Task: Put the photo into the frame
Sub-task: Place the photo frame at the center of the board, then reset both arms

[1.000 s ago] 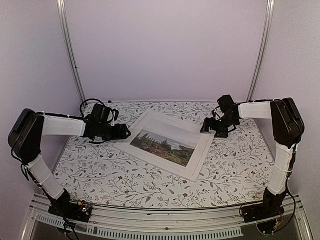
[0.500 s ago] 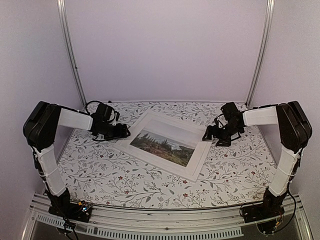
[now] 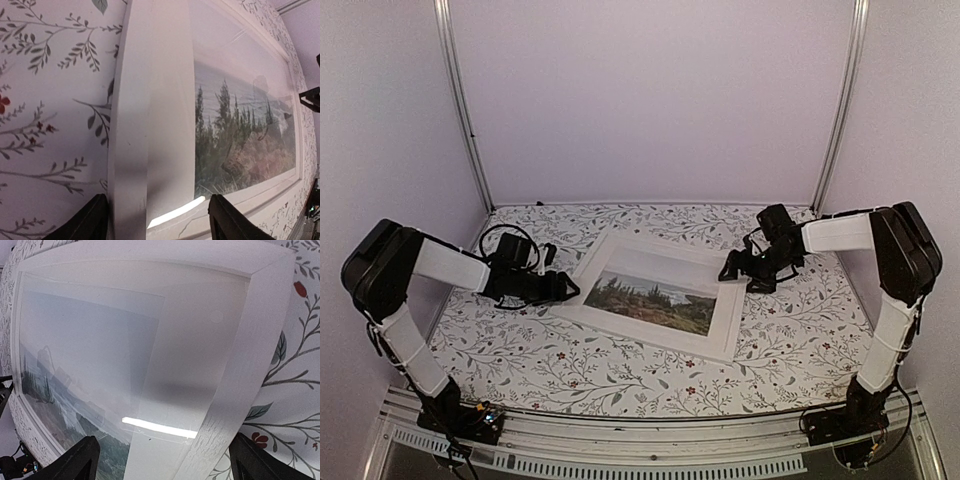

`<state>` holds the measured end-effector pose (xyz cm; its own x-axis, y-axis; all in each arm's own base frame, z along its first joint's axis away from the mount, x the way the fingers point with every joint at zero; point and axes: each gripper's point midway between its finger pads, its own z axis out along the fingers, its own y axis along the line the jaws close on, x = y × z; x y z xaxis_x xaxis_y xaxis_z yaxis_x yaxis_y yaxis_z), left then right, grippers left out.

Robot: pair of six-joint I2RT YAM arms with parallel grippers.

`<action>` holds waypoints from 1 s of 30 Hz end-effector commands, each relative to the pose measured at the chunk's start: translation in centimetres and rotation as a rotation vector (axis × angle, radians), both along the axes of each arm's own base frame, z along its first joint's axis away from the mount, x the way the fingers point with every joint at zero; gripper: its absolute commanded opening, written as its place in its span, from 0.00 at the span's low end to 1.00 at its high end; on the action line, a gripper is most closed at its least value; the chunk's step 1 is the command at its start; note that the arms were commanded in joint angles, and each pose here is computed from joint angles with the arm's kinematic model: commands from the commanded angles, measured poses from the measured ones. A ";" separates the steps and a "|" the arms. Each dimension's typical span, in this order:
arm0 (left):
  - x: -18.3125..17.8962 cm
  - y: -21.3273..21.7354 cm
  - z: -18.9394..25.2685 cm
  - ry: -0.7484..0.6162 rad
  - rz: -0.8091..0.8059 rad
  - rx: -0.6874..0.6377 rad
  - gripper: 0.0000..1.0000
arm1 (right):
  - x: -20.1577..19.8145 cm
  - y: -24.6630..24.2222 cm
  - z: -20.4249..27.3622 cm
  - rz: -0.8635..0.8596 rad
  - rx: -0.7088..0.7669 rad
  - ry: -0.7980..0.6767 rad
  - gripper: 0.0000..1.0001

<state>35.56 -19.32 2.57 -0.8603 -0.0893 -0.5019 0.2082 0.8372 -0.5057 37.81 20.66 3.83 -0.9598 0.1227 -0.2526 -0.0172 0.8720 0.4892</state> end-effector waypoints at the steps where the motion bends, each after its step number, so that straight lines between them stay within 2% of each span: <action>1: -5.7 -3.3 0.4 0.046 -0.087 -0.081 0.71 | 3.2 -0.3 1.3 0.012 -0.027 -0.068 0.93; 4: -7.9 -3.5 0.3 0.047 -0.062 -0.056 0.71 | 4.9 -0.7 1.5 0.024 -0.051 -0.086 0.93; 7: -8.7 -2.9 0.4 0.053 -0.010 -0.041 0.73 | 6.0 -1.0 1.0 0.038 -0.094 -0.085 0.93; 13: -5.8 0.4 1.7 -0.006 0.099 0.206 0.78 | 6.1 -3.0 2.4 -0.005 -0.186 -0.133 0.94; 16: -3.9 1.8 4.0 -0.080 0.157 0.296 0.80 | 5.6 -4.9 4.7 -0.043 -0.262 -0.196 0.96; 23: -1.6 5.5 12.4 -0.336 0.313 0.395 0.84 | 3.6 -9.6 10.8 -0.118 -0.437 -0.368 0.99; 25: -1.5 6.8 14.7 -0.405 0.359 0.423 0.90 | 3.0 -10.9 12.1 -0.152 -0.484 -0.414 0.99; 26: -1.5 7.6 15.7 -0.430 0.387 0.443 0.97 | 2.6 -11.5 13.3 -0.171 -0.496 -0.454 0.99; 30: -1.8 10.1 19.4 -0.527 0.482 0.486 1.00 | 1.1 -12.9 15.8 -0.212 -0.514 -0.559 0.99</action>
<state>33.81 -12.82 18.80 -0.5171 -0.1015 -0.8499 -0.0024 0.9931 -0.1171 39.83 10.18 17.99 -0.7131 0.0540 -0.6990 -0.0020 0.9969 0.0790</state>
